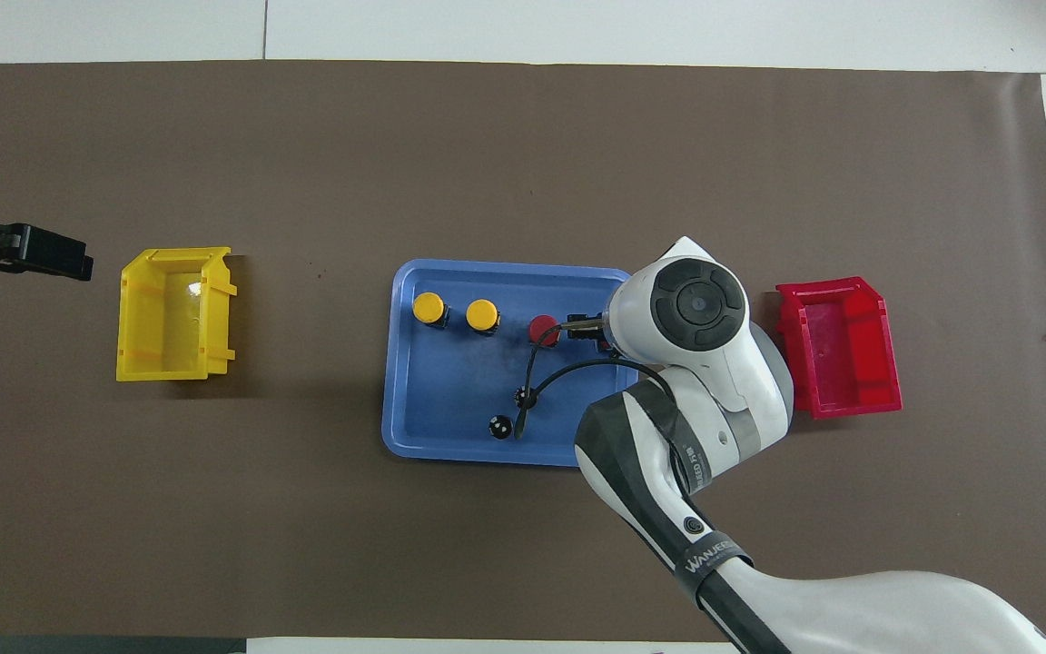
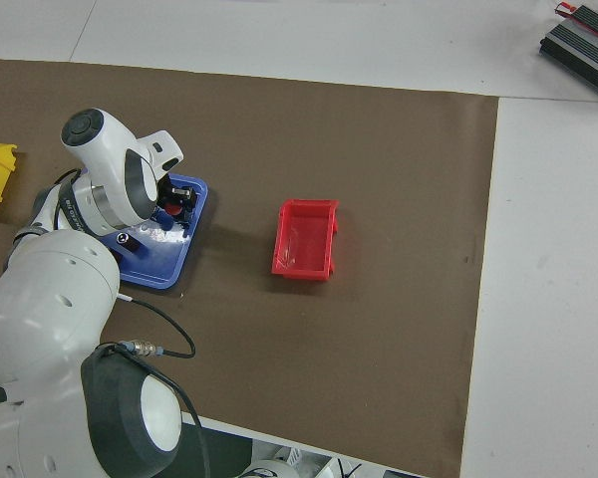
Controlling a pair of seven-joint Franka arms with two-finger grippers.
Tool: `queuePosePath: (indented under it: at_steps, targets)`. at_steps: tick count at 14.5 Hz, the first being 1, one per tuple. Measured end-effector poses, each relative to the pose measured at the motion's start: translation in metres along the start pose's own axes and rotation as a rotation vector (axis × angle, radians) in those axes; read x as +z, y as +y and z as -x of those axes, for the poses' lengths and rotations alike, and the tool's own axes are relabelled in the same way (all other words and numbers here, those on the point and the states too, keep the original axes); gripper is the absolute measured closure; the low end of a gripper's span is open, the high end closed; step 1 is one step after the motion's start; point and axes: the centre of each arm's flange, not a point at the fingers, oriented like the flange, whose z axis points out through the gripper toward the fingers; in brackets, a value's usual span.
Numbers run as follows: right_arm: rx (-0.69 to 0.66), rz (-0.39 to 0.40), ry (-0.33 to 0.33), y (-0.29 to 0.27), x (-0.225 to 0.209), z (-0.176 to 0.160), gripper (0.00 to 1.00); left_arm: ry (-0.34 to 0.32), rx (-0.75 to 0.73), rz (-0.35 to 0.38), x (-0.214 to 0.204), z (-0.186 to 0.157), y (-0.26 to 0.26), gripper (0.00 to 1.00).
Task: Sort red and yellow buttons by color
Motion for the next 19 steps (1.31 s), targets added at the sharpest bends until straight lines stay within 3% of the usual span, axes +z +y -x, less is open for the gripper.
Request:
queuePosePath:
  at_steps: [1,2,4,8,11,15,19]
  targets:
    - [0.0,0.0,0.001,0.0,0.0,0.0,0.48,-0.001,-0.008,0.0,0.0,0.0,-0.004,0.0]
    - [0.0,-0.001,0.001,0.0,0.0,0.0,0.48,-0.004,-0.018,0.0,0.0,0.001,-0.01,0.0]
    - [0.0,-0.002,0.003,0.0,0.0,0.0,0.59,-0.017,-0.023,0.001,0.001,0.004,-0.013,0.0]
    - [0.0,-0.011,0.02,-0.005,-0.019,-0.01,0.59,0.014,-0.022,0.0,0.009,0.001,0.005,0.0]
    - [0.007,-0.001,-0.002,0.009,-0.072,-0.028,0.59,0.086,-0.093,0.014,0.04,-0.01,0.079,0.01]
    - [-0.038,0.009,-0.061,0.13,-0.151,-0.022,0.59,0.108,-0.151,0.042,0.112,-0.026,0.199,0.05]
    - [-0.084,-0.003,-0.089,0.27,-0.153,-0.001,0.59,0.081,-0.176,0.037,0.189,-0.043,0.24,0.12]
